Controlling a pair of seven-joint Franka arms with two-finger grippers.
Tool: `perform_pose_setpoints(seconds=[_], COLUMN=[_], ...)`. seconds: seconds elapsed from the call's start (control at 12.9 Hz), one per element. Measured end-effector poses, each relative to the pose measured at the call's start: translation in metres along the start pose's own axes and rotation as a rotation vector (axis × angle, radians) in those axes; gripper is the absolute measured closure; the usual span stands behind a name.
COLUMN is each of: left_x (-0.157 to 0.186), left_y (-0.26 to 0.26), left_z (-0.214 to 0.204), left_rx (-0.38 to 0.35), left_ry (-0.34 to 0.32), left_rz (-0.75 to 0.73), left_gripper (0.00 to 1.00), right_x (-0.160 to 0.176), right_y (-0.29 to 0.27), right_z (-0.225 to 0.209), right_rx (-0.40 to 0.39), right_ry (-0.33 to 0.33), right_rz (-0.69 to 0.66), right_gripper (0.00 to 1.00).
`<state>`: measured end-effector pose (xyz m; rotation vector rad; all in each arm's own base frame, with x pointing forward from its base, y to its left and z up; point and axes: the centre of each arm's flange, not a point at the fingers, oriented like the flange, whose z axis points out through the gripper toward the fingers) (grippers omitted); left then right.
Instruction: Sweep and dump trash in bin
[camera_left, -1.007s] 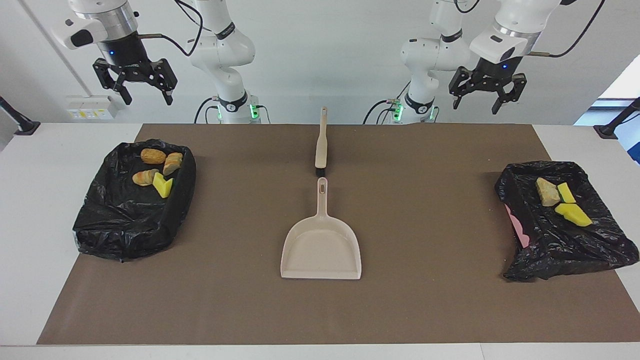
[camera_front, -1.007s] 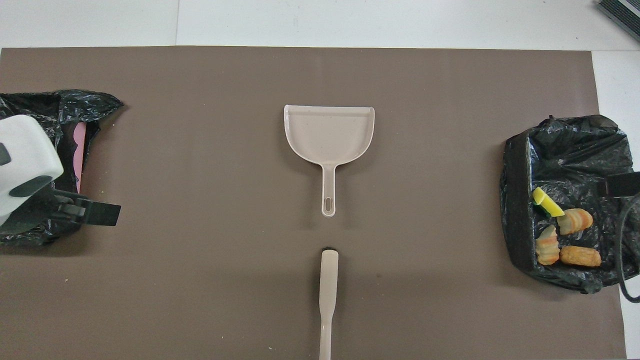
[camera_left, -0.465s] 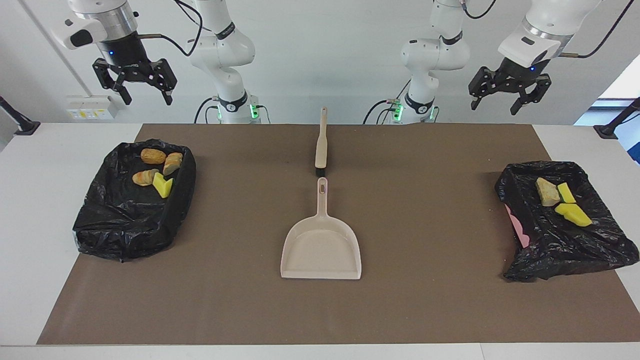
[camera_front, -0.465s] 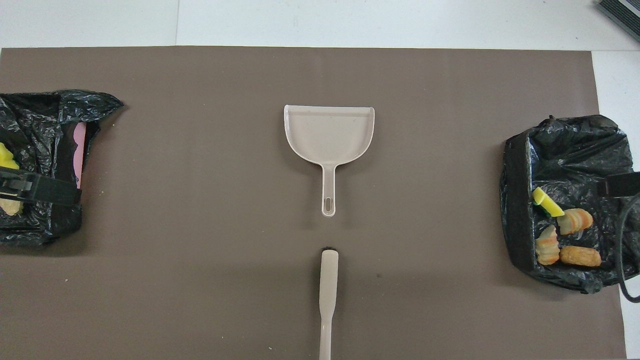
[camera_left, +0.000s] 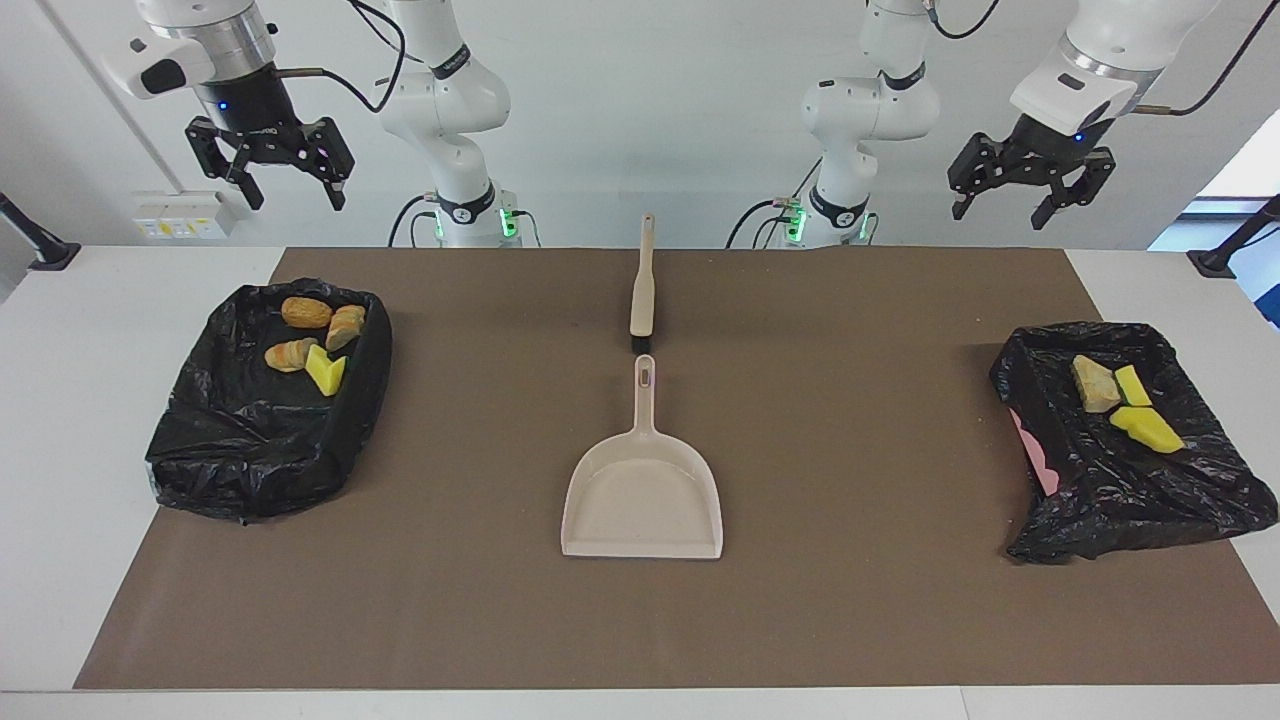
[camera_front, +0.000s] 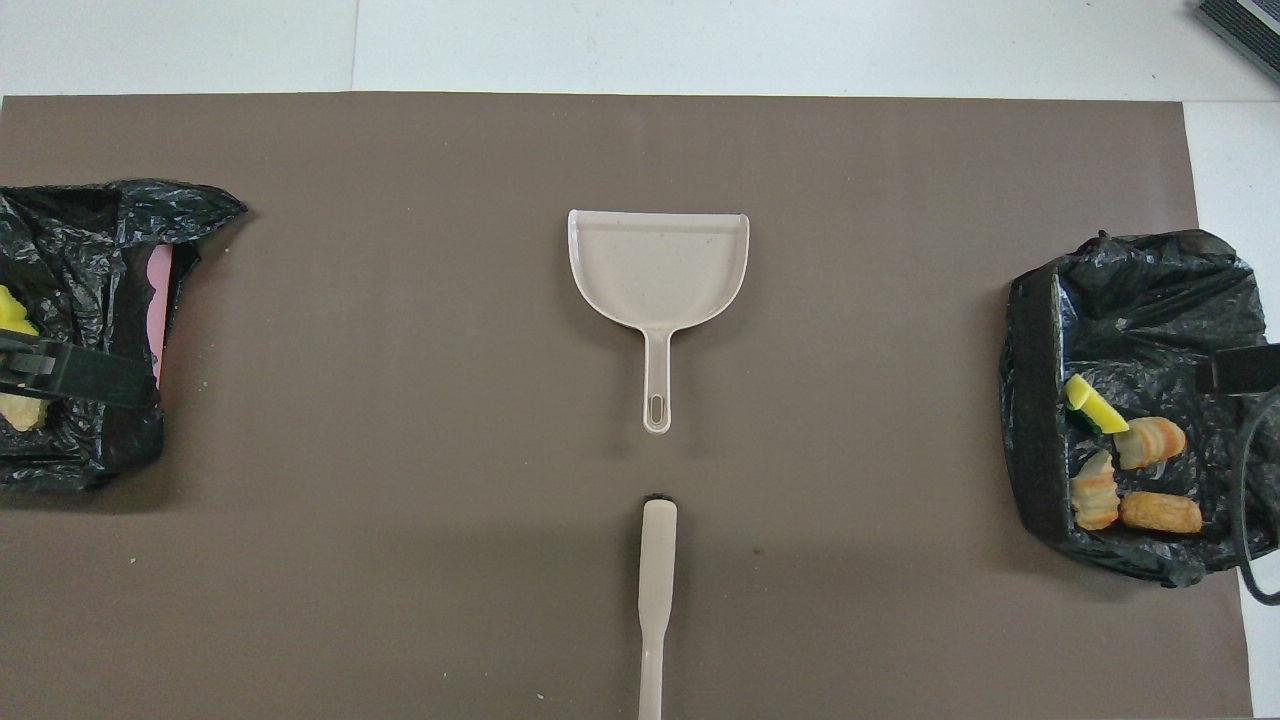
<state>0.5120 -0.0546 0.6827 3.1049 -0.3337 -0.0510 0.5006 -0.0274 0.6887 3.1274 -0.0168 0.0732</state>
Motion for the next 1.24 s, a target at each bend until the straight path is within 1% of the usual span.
perform_pose_setpoints(seconds=[0.46, 0.7, 1.24], left_x=[0.012, 0.012, 0.012], left_y=[-0.002, -0.001, -0.001], left_z=[-0.004, -0.011, -0.011], left_rx=[0.0, 0.002, 0.007], left_ry=[-0.001, 0.014, 0.014], left_rz=[0.002, 0.005, 0.003], left_gripper=[0.0, 0.0, 0.0], right_x=[0.0, 0.0, 0.0], right_y=[0.0, 0.0, 0.0], right_z=[0.0, 0.0, 0.0], right_rx=[0.0, 0.0, 0.0], right_ry=[0.0, 0.0, 0.0], right_rz=[0.0, 0.0, 0.0], right_gripper=[0.0, 0.0, 0.0])
